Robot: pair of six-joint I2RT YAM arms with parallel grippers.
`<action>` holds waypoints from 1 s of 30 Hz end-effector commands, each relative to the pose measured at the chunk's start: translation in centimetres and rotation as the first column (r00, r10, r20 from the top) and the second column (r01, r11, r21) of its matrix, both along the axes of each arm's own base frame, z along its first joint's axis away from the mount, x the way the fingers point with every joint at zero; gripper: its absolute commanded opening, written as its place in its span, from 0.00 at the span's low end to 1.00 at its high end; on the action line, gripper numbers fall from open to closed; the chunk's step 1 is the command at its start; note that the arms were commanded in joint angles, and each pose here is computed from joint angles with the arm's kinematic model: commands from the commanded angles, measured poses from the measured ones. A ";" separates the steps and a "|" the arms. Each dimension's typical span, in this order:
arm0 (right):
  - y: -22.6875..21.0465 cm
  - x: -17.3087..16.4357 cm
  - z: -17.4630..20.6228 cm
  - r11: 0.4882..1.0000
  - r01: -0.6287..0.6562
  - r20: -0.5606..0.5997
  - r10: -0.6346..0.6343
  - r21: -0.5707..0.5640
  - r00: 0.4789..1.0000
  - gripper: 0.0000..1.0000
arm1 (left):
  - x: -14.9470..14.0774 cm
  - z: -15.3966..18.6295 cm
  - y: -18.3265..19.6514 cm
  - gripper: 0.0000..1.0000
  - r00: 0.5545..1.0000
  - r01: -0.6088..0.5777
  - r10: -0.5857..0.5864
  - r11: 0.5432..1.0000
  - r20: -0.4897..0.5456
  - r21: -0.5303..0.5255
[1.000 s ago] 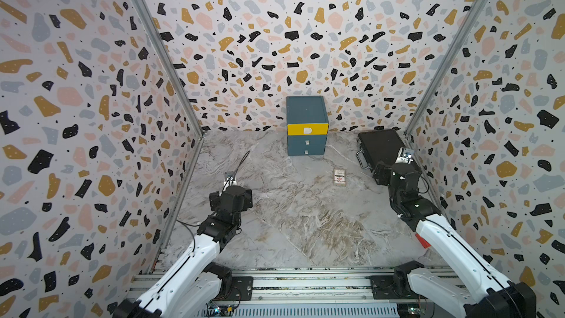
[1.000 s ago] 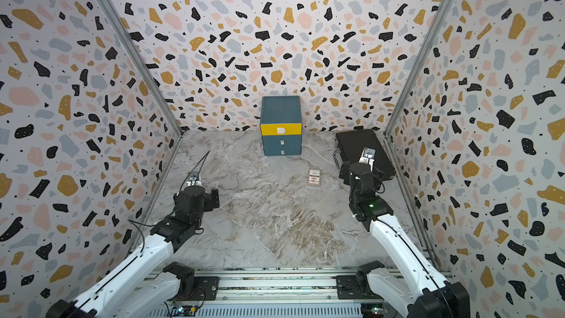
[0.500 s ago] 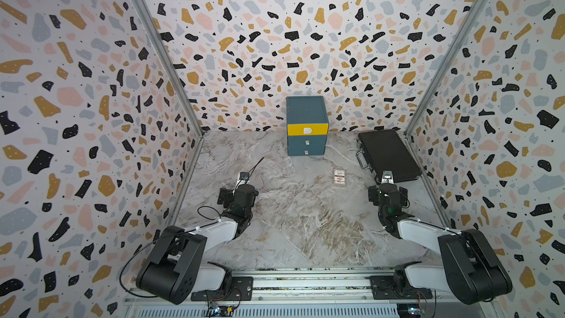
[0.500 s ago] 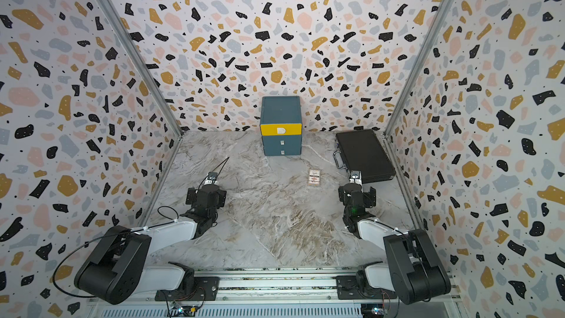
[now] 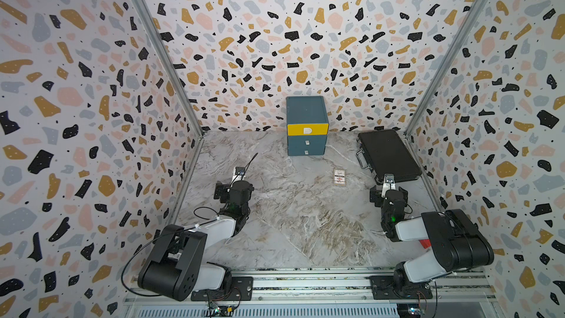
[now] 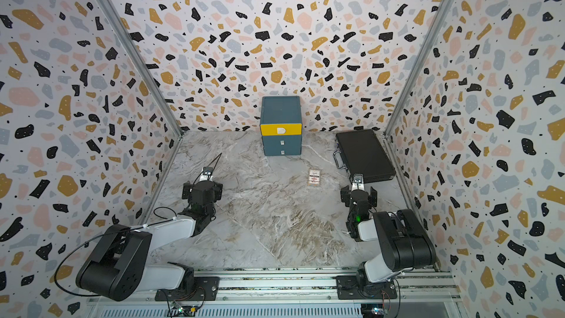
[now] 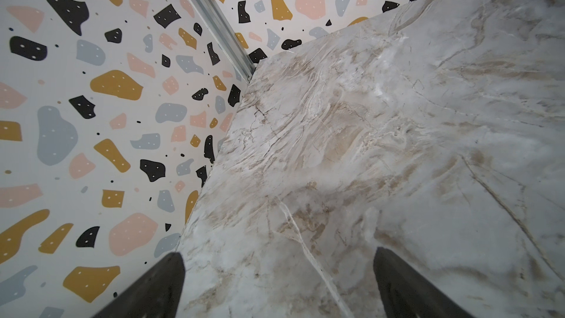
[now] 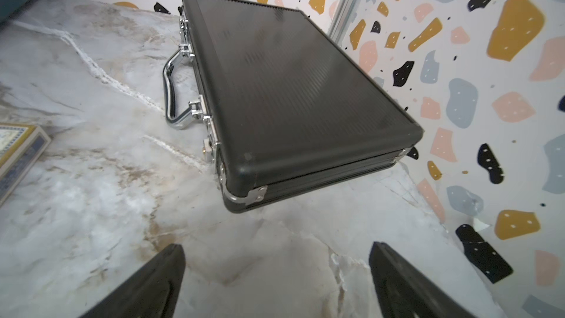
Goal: Put the binder clips in the drawer according to color
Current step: Reset both arms
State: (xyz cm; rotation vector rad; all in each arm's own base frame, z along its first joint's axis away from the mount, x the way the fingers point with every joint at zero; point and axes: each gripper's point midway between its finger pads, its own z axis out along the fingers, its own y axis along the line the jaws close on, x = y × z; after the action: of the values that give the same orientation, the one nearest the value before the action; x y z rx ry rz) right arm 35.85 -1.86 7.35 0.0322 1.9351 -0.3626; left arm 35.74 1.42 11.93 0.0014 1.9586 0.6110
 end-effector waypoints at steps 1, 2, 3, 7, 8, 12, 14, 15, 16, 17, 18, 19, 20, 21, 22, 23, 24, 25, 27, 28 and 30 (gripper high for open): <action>0.3 1.3 1.8 0.999 -0.031 0.060 0.028 0.038 0.998 1.00 | -0.7 1.2 0.7 1.00 0.996 -0.039 0.042 0.998 0.078 -0.046; 0.1 1.5 2.0 0.999 -0.021 0.075 0.019 0.030 0.997 1.00 | -0.8 1.3 0.7 1.00 0.995 -0.037 0.042 0.998 0.085 -0.060; 0.0 1.6 1.9 0.999 -0.010 0.059 0.008 0.037 0.998 1.00 | -1.1 1.3 0.8 1.00 0.993 -0.054 0.064 0.994 0.101 -0.097; -0.1 1.7 1.8 0.999 -0.008 0.047 0.006 0.041 0.999 1.00 | -1.5 1.6 0.3 1.00 0.986 -0.028 0.058 0.982 0.157 -0.186; -0.1 1.6 1.7 0.999 -0.006 0.031 0.005 0.045 0.999 1.00 | -1.1 1.5 0.2 1.00 0.988 -0.022 0.048 0.985 0.147 -0.173; -0.1 1.6 1.7 0.999 -0.007 0.036 0.005 0.043 0.999 1.00 | 0.4 0.2 -0.3 1.00 0.987 0.018 0.008 0.988 0.160 -0.156; -0.1 1.7 1.7 0.999 -0.010 0.046 0.009 0.040 0.999 1.00 | 0.8 -0.1 -0.9 1.00 0.991 0.049 -0.027 0.986 0.134 -0.160; -0.1 1.7 1.8 0.999 -0.012 0.050 0.010 0.038 0.999 1.00 | 0.6 -0.3 -0.8 1.00 0.992 0.047 -0.026 0.984 0.120 -0.171; -0.1 1.6 1.8 0.999 -0.007 0.041 0.006 0.042 0.999 1.00 | 0.5 -0.4 -0.8 1.00 0.991 0.054 -0.031 0.982 0.131 -0.179; -0.1 1.6 1.7 0.999 -0.007 0.039 0.005 0.043 0.999 1.00 | 0.4 -0.4 -0.9 1.00 0.988 0.071 -0.044 0.980 0.147 -0.183; -0.1 1.7 1.7 0.999 -0.009 0.043 0.007 0.041 0.999 1.00 | 0.2 -0.7 -1.1 1.00 0.986 0.094 -0.065 0.977 0.152 -0.192; -0.1 1.7 1.8 0.999 -0.011 0.049 0.010 0.040 0.999 1.00 | 0.0 -1.5 -1.0 1.00 0.987 0.095 -0.065 0.974 0.148 -0.203; -0.1 1.7 1.8 0.999 -0.010 0.044 0.008 0.039 0.999 1.00 | 0.2 -1.2 -1.0 1.00 0.980 0.109 -0.074 0.976 0.186 -0.187; -0.1 1.7 1.7 0.999 -0.007 0.040 0.005 0.042 0.999 1.00 | 0.3 -0.9 -0.9 1.00 0.974 0.110 -0.071 0.978 0.214 -0.178; -0.1 1.7 1.7 0.999 -0.009 0.042 0.007 0.043 0.999 1.00 | 0.5 -0.8 -0.9 1.00 0.977 0.106 -0.067 0.976 0.204 -0.190; -0.1 1.7 1.7 0.999 -0.009 0.042 0.007 0.041 0.999 1.00 | 0.5 -1.6 -0.9 1.00 0.988 0.092 -0.065 0.975 0.137 -0.203; -0.1 1.8 1.7 0.999 -0.008 0.037 0.007 0.040 0.999 1.00 | 0.8 -1.6 -0.7 1.00 0.991 0.085 -0.060 0.972 0.121 -0.218; -0.1 1.9 1.6 0.999 -0.005 0.028 0.003 0.041 1.000 1.00 | 0.8 -1.6 -0.4 1.00 0.989 0.086 -0.055 0.970 0.137 -0.228; -0.2 2.0 1.6 0.999 -0.005 0.024 0.003 0.052 1.000 1.00 | 0.9 -1.7 0.0 1.00 0.989 0.080 -0.047 0.966 0.141 -0.244; -0.3 2.1 1.5 0.998 -0.004 0.020 0.003 0.055 1.000 1.00 | 0.9 -1.8 0.0 1.00 0.990 0.078 -0.047 0.965 0.129 -0.250; -0.4 2.1 1.4 0.998 -0.003 0.018 0.002 0.060 1.000 1.00 | 0.9 -1.8 0.0 1.00 0.990 0.078 -0.045 0.964 0.134 -0.254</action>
State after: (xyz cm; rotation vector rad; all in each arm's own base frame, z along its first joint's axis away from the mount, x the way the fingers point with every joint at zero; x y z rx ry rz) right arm 37.34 -2.15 8.11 0.0498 1.9389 -0.3202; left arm 35.76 1.84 8.67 -0.1145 1.9391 0.3579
